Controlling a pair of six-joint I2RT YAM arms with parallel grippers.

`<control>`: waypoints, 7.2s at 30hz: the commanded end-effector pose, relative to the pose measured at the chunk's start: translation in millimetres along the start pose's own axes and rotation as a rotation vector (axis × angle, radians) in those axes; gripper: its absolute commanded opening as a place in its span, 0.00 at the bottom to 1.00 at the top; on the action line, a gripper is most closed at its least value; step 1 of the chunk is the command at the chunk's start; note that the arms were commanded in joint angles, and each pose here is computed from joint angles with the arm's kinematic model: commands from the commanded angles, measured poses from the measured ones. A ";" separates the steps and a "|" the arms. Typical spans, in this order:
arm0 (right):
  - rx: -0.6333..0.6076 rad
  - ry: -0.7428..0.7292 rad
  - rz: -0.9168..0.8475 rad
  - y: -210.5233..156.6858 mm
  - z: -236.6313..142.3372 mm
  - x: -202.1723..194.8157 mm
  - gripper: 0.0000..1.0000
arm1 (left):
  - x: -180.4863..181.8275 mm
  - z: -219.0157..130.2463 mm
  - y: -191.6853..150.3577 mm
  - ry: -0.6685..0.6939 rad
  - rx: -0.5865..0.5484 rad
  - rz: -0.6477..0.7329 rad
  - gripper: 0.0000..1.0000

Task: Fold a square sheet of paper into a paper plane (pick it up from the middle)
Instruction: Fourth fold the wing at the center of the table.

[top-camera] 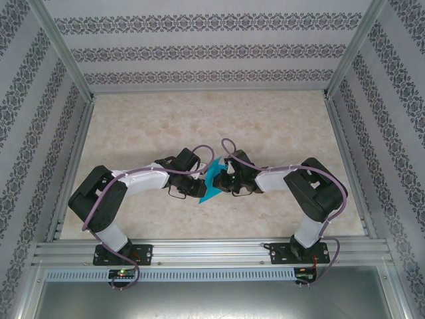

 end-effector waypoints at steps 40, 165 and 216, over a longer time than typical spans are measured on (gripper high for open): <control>-0.085 0.042 -0.047 3.0 -31.6 14.7 0.12 | -12.4 7.6 3.6 -0.055 -0.005 0.063 0.05; -0.049 0.074 -0.112 9.5 -11.0 35.9 0.13 | 10.3 13.9 3.2 -0.419 0.075 -0.171 0.03; -0.071 0.025 -0.080 18.0 -4.7 19.3 0.12 | 14.9 18.5 8.6 -0.531 0.126 -0.250 0.05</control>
Point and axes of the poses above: each hand's point on the last joint's axis, 136 mm out from that joint toward the fingers, its own z axis out along the fingers, its own x axis along the line the jaws close on, y = z × x, the point moved 7 cm from there along -z, back along the fingers, and after that the axes turned 2 degrees about -z, right-handed, at the moved point
